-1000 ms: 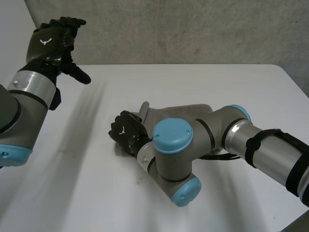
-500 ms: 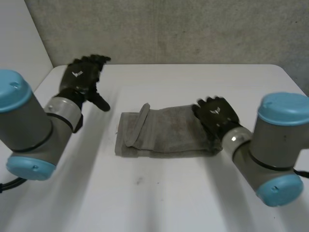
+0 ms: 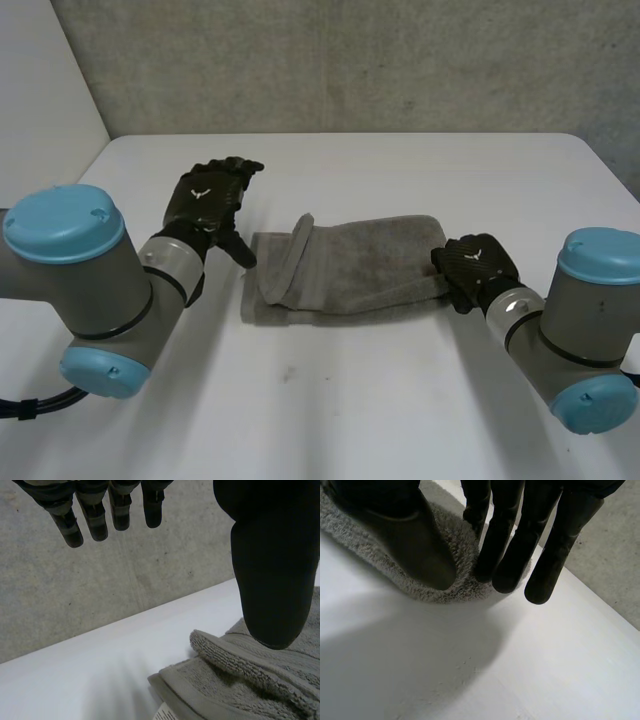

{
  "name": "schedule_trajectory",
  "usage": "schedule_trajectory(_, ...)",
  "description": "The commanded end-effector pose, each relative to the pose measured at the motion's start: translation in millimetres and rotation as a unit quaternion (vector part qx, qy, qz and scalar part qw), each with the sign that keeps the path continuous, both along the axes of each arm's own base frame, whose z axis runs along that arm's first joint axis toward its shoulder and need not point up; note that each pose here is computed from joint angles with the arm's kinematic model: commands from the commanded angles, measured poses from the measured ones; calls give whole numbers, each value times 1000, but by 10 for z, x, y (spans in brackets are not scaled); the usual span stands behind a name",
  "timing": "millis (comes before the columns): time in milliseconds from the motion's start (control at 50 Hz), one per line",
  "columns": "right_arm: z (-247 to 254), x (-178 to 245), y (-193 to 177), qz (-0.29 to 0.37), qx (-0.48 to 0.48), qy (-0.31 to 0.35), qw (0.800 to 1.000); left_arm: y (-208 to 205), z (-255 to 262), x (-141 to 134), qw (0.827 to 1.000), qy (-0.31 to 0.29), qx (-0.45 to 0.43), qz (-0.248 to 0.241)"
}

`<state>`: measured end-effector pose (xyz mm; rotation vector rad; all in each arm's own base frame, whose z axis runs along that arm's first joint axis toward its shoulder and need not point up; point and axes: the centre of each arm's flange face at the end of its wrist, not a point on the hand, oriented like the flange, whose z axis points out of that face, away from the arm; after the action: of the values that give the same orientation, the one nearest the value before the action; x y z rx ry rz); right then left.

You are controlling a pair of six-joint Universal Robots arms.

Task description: Fold the towel.

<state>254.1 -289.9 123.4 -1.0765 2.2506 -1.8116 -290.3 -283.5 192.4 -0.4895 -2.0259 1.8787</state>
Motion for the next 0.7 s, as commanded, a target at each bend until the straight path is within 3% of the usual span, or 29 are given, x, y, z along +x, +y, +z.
schedule_trajectory(20, 21, -7, 11, -7, 11, -18, 1000, 18, 53, 14, 1000, 3, -5, 0)
schedule_trajectory(180, 15, 0, 28, -19, 34, -55, 998, 19, 71, 24, 1000, 4, -6, 2)
schedule_trajectory(460, 28, -71, -20, -30, 34, -59, 997, 21, 94, 33, 1000, 5, -8, 4)
schedule_trajectory(560, 130, -241, -63, -45, 22, -32, 998, 31, 150, 45, 1000, 7, -12, 5)
schedule_trajectory(700, 424, -341, -151, -7, -59, 107, 993, 60, 328, 73, 999, 19, -31, 5)
